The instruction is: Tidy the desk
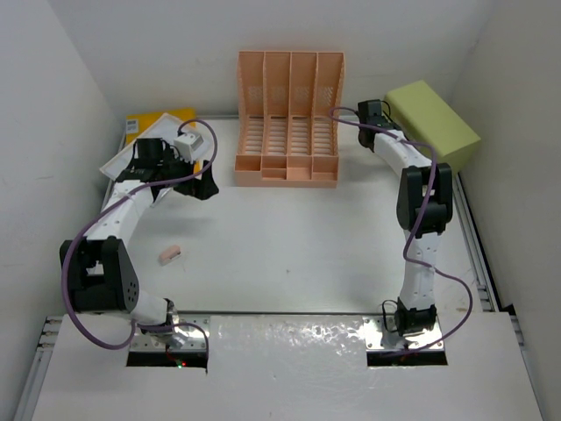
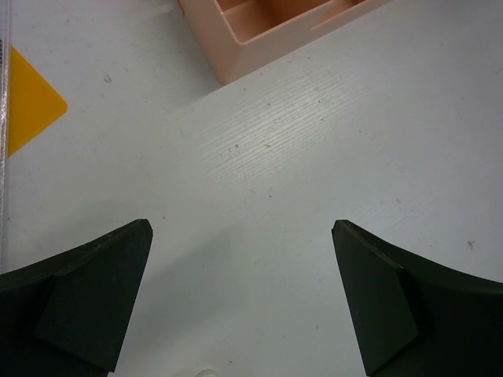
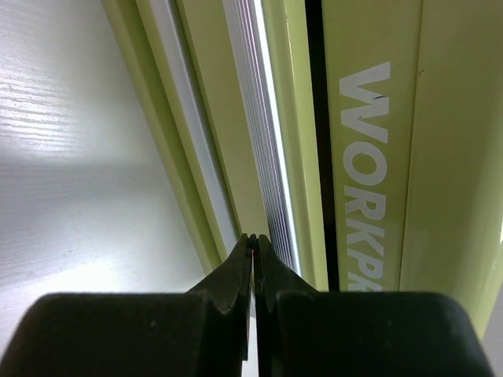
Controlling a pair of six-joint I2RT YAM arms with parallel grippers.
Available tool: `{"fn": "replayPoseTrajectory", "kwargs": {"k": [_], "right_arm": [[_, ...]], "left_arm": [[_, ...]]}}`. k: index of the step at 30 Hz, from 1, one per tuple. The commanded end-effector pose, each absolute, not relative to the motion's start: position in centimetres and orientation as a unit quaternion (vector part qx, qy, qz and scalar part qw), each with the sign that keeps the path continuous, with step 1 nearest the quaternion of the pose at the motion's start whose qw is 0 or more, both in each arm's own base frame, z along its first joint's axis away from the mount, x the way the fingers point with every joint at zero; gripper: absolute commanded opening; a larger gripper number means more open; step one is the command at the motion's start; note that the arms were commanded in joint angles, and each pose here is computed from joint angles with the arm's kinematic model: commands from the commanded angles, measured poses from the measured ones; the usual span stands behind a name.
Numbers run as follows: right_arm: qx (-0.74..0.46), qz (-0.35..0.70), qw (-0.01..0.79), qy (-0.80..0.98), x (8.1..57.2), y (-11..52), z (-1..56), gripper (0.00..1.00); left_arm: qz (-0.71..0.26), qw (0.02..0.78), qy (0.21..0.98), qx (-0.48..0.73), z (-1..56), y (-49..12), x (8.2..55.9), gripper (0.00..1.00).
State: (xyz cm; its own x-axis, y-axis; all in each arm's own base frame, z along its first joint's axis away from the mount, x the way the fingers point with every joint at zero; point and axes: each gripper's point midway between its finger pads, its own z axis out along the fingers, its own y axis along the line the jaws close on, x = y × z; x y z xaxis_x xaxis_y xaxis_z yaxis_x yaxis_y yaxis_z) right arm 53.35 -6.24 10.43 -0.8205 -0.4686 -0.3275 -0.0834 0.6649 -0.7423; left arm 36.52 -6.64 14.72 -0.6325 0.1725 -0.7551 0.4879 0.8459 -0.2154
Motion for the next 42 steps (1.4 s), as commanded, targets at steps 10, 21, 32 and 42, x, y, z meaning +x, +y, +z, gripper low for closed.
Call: {"fn": "replayPoseTrajectory", "kwargs": {"k": [10, 21, 32, 42], "right_arm": [[-0.136, -0.401, 0.274, 0.864, 55.0, -7.8, 12.5, 0.00], [-0.127, -0.416, 0.257, 0.863, 54.7, -9.5, 11.9, 0.00], [-0.114, -0.435, 0.247, 0.858, 54.2, -11.1, 11.9, 0.00], [-0.185, -0.392, 0.288, 0.854, 53.3, -6.6, 11.0, 0.07]], "left_arm": [[-0.197, 0.410, 0.868, 0.199, 16.6, -6.3, 37.6, 1.00], [-0.196, 0.409, 0.868, 0.201, 16.7, -6.3, 37.5, 1.00], [-0.195, 0.408, 0.869, 0.202, 16.8, -6.3, 37.2, 1.00], [-0.195, 0.411, 0.867, 0.203, 16.9, -6.3, 37.3, 1.00]]}}
